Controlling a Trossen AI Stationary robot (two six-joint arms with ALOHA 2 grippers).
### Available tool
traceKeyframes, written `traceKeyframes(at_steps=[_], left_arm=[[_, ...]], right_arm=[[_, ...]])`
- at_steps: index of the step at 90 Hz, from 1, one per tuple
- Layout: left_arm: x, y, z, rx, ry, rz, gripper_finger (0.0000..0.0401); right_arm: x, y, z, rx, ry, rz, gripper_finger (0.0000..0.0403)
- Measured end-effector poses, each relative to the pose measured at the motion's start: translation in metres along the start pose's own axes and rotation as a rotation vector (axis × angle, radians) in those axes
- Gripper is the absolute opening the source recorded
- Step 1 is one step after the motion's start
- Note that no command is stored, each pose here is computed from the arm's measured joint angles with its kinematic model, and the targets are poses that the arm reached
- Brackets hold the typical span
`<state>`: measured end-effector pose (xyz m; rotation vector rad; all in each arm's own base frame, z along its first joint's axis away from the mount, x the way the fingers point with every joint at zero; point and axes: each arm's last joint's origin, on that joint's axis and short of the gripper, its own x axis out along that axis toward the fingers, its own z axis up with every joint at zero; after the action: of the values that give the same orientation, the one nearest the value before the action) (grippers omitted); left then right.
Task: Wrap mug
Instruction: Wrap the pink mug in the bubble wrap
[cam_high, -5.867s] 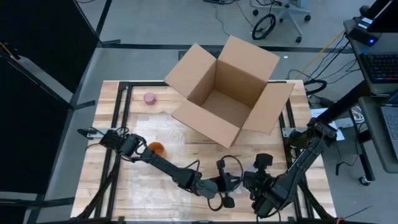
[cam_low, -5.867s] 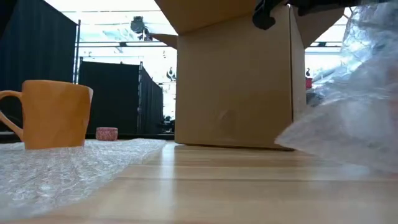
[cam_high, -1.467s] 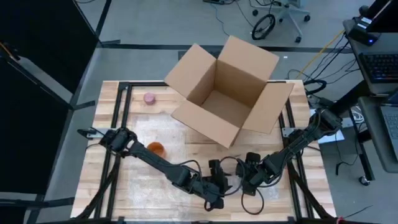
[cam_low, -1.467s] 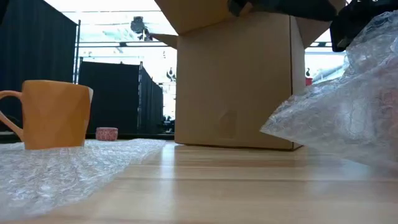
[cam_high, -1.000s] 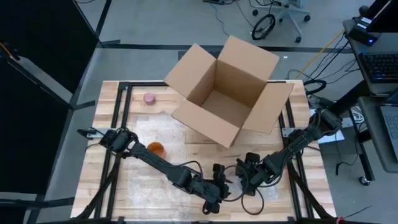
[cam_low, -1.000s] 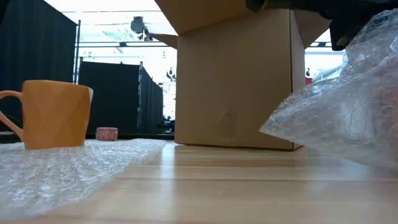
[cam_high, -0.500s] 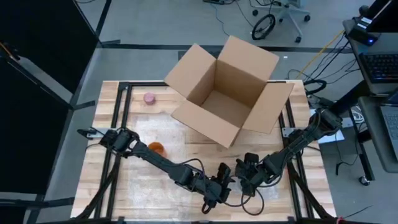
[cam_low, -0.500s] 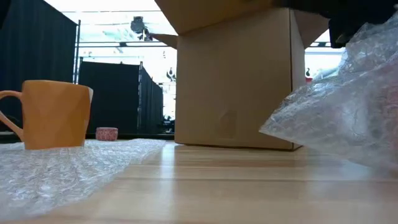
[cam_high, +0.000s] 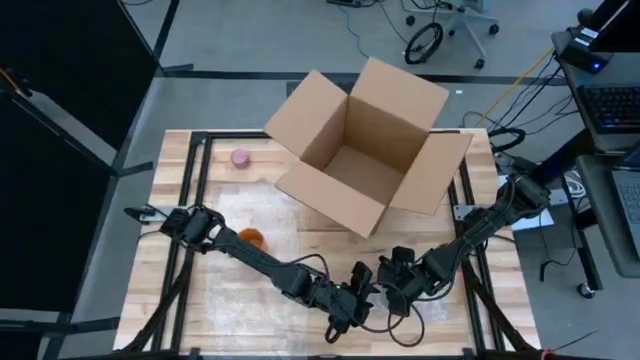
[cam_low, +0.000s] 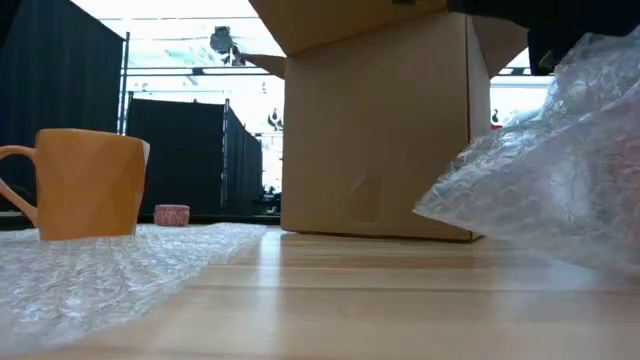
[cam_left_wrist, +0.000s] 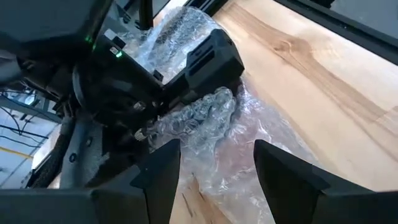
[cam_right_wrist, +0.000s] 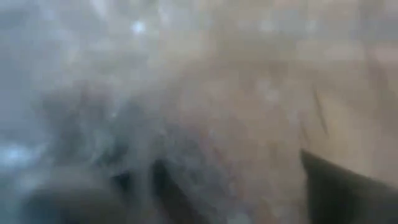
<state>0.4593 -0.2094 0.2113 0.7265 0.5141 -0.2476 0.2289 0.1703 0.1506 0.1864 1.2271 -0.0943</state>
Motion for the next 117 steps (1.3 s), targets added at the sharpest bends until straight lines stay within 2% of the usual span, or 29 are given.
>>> traceKeyframes(at_steps=[12,32,68,105,117], left_arm=[[0.006,0.004,-0.003,-0.015,-0.028,0.004,0.0193],[0.023,-0.001,-0.012,0.051,-0.044,-0.005,0.0193],[0.023,0.001,-0.011,0.089,-0.039,0.035,0.0193],[0.023,0.002,-0.01,0.08,-0.051,0.044,0.0193],[0.023,0.002,-0.009,0.018,-0.056,0.052,0.0193]], right_arm=[[0.0,0.0,0.0,-0.002,0.0,0.001,0.027],[0.0,0.0,0.0,0.003,0.001,0.0,0.027],[0.0,0.0,0.0,0.004,0.001,-0.001,0.027],[0.0,0.0,0.0,0.004,-0.002,0.003,0.027],[0.0,0.0,0.0,0.004,-0.002,0.003,0.027]])
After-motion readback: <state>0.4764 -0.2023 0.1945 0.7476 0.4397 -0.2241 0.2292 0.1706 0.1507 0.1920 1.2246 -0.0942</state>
